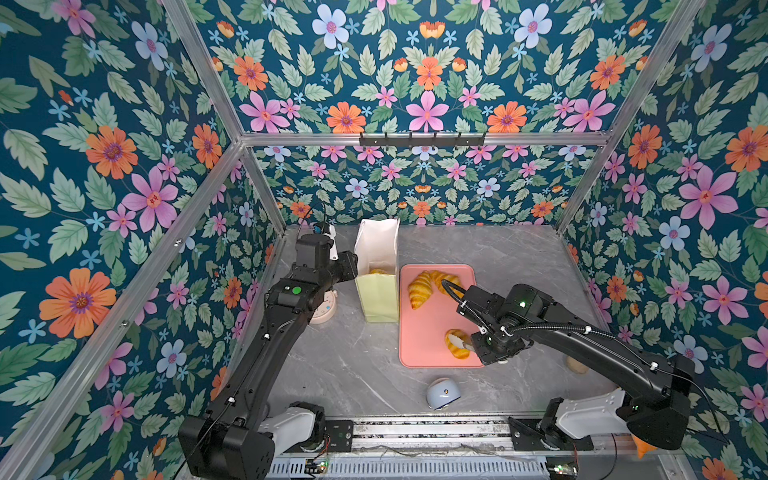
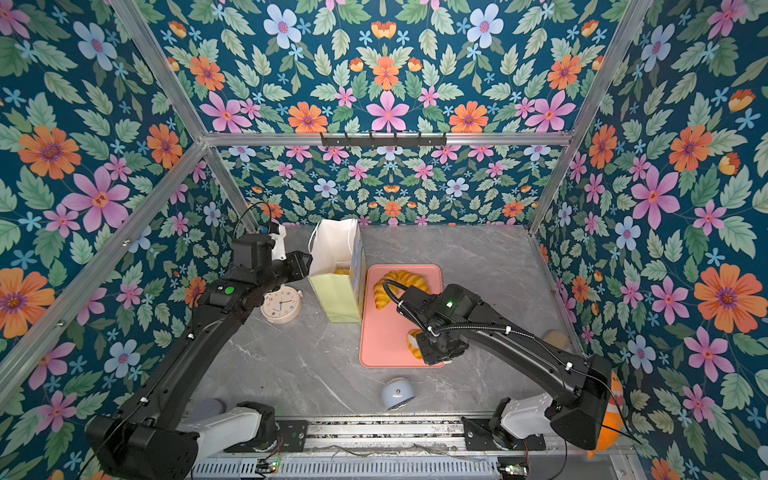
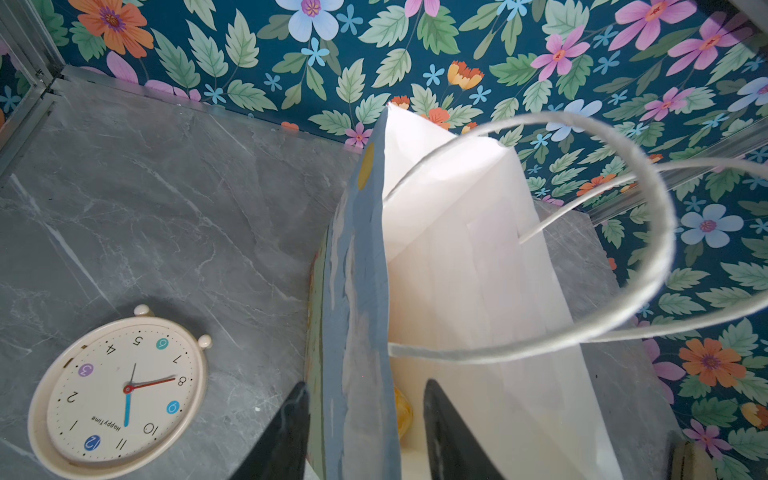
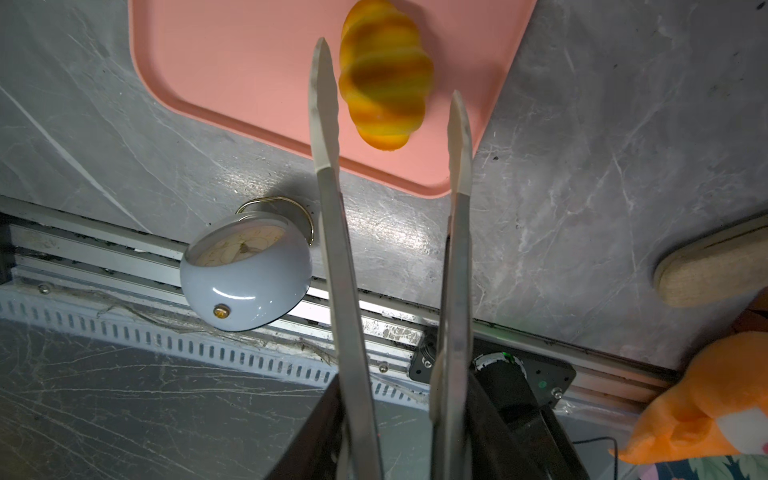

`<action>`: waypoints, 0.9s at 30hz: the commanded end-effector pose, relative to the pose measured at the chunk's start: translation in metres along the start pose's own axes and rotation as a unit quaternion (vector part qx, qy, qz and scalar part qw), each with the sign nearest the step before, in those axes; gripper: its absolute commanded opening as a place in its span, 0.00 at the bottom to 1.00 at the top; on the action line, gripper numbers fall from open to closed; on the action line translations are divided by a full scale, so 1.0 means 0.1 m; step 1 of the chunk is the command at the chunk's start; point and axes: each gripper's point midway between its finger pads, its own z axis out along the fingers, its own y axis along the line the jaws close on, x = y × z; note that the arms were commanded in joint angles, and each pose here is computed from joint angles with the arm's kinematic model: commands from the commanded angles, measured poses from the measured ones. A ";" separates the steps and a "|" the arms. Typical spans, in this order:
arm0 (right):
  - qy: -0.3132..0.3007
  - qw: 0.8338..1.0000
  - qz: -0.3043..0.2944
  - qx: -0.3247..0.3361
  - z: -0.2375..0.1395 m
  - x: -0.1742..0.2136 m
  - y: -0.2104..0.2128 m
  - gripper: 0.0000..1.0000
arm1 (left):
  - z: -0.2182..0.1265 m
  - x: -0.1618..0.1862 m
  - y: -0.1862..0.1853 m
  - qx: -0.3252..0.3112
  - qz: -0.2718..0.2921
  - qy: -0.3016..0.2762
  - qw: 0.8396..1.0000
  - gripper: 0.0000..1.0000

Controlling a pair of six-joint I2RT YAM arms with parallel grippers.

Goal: Place the fake bread into the paper bag
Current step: 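Lower the open tongs around the striped bun with the right gripper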

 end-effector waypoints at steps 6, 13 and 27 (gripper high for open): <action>0.014 0.999 -0.001 0.030 0.06 0.00 0.01 0.42 | 0.00 -0.04 0.01 -0.002 0.004 -0.008 1.000 0.46; 0.020 0.999 -0.005 0.032 0.09 -0.02 0.05 0.43 | 0.01 -0.03 0.01 -0.002 0.006 -0.007 1.000 0.46; 0.031 0.999 -0.012 0.034 0.18 -0.06 0.10 0.44 | 0.00 -0.03 0.02 -0.005 0.009 -0.007 1.000 0.46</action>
